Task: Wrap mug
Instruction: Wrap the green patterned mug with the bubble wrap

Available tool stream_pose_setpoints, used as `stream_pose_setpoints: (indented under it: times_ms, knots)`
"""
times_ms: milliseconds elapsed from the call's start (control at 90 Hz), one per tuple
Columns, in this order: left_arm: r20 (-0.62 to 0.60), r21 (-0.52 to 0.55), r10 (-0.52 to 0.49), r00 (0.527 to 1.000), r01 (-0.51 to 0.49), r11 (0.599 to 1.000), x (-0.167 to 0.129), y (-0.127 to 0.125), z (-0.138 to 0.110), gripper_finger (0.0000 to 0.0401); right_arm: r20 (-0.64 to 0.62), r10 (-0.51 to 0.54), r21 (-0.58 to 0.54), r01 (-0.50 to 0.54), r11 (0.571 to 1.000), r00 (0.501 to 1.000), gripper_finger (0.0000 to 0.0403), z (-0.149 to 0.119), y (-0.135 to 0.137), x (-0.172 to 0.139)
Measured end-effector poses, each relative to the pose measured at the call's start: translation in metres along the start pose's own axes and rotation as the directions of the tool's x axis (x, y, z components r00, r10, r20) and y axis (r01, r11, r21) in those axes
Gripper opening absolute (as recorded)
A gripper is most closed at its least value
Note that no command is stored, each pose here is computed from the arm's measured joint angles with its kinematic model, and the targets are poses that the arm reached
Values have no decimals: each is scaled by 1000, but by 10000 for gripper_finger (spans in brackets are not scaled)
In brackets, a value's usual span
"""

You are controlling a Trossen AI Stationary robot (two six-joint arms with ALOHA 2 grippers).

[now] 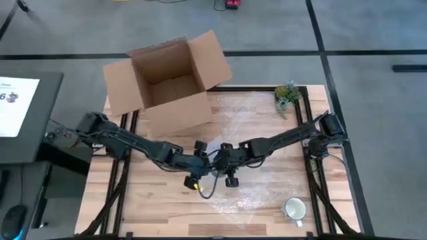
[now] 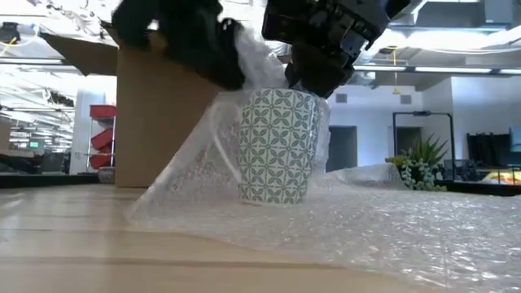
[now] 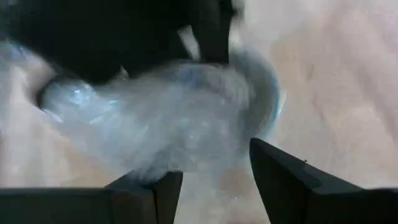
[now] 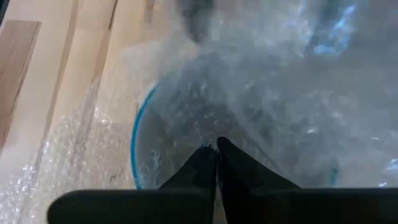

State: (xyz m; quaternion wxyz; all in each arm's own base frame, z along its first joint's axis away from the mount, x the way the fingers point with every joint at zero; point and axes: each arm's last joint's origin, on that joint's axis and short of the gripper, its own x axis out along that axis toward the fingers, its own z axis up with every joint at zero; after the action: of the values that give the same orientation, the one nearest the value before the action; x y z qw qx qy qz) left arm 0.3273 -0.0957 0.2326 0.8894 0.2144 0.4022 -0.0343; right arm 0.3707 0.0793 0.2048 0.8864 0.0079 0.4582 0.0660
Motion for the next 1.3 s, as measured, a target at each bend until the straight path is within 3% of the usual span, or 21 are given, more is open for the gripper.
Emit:
stream_pose_setpoints:
  times_ms: [333,589,800,911,1089,1300]
  knots:
    - [15,-30,4,1000,-3,1000,12,-6,-14,164,40,29,10,-29,1000,999,107,4,15,-32]
    - [14,-31,4,1000,-3,1000,13,-6,-15,164,140,63,-7,-63,998,988,118,10,26,-73]
    - [20,-37,4,1000,-3,999,13,-7,-14,164,302,-153,30,152,988,941,101,20,25,-87]
    - [28,-29,2,1000,-1,1000,13,-9,-13,164,314,-188,63,177,982,931,75,26,14,-71]
    - [30,-15,-2,1000,2,1000,12,-11,-13,164,171,-227,57,220,974,959,26,15,1,-24]
    - [27,10,-9,1000,9,1000,6,-14,-13,164,86,-141,46,138,989,986,4,6,3,14]
